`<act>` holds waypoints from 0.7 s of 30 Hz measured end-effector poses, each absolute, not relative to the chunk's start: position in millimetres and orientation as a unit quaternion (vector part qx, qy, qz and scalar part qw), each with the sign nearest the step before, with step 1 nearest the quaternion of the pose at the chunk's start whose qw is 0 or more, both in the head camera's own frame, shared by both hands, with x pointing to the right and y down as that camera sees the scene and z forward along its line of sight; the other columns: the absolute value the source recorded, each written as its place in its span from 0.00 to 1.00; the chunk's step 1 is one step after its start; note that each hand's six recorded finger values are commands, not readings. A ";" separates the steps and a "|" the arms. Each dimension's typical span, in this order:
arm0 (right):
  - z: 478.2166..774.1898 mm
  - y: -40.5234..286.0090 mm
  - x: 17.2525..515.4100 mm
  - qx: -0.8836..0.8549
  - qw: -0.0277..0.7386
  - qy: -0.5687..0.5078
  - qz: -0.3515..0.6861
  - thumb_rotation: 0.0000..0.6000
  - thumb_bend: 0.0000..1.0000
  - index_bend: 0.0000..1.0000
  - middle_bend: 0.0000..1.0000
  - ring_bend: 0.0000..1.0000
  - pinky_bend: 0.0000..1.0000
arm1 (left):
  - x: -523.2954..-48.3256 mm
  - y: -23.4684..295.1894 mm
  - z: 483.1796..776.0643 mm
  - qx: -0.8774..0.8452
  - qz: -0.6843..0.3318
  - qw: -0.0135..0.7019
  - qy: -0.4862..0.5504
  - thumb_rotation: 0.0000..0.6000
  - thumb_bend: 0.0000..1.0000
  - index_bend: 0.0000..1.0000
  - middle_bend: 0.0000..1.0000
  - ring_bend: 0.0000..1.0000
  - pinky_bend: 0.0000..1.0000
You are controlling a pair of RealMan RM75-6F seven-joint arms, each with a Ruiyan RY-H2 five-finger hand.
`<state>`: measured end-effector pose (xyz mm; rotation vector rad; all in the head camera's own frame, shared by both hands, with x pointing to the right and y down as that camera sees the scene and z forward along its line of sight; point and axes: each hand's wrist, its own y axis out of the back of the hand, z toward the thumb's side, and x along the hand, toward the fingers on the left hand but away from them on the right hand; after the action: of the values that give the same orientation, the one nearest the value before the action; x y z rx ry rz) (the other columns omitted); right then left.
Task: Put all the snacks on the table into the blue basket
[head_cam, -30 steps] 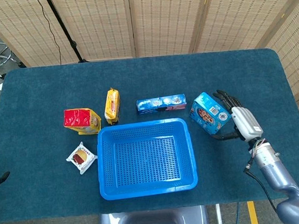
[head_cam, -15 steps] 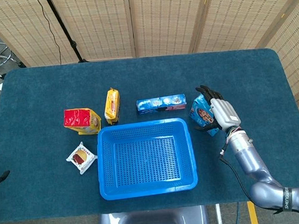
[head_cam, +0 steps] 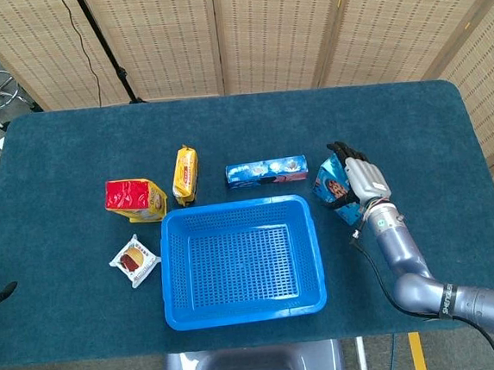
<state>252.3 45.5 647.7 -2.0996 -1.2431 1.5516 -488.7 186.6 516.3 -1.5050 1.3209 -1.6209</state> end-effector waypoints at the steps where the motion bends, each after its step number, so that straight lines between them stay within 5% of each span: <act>1: 649.1 45.7 252.6 -0.720 0.124 -0.425 0.535 1.00 0.00 0.00 0.00 0.00 0.03 | -488.7 186.5 516.4 -0.561 -0.604 0.279 0.493 1.00 0.00 0.00 0.00 0.00 0.00; 4: 652.7 45.0 255.1 -0.713 0.128 -0.425 0.543 1.00 0.00 0.02 0.12 0.08 0.26 | -489.0 186.2 516.1 -0.561 -0.602 0.277 0.495 1.00 0.00 0.00 0.00 0.00 0.00; 7: 654.8 42.8 258.2 -0.700 0.141 -0.430 0.553 1.00 0.04 0.22 0.41 0.36 0.56 | -489.4 186.2 515.9 -0.562 -0.601 0.275 0.497 1.00 0.00 0.00 0.00 0.00 0.00; 9: 655.4 42.0 260.1 -0.693 0.147 -0.435 0.556 1.00 0.18 0.39 0.55 0.50 0.67 | -489.4 186.5 516.0 -0.563 -0.601 0.274 0.497 1.00 0.00 0.00 0.00 0.00 0.00; 12: 655.4 41.6 262.6 -0.685 0.159 -0.440 0.558 1.00 0.31 0.48 0.61 0.56 0.72 | -488.7 187.2 515.9 -0.566 -0.599 0.273 0.496 1.00 0.00 0.00 0.00 0.00 0.00; 21: 625.6 35.1 270.5 -0.684 0.207 -0.464 0.524 1.00 0.35 0.51 0.62 0.56 0.72 | -488.8 187.5 515.5 -0.569 -0.597 0.270 0.497 1.00 0.00 0.00 0.00 0.00 0.00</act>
<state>270.5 35.1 625.6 -1.9031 -1.2929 1.4580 -488.8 187.5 515.5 -1.5349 1.3399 -1.6080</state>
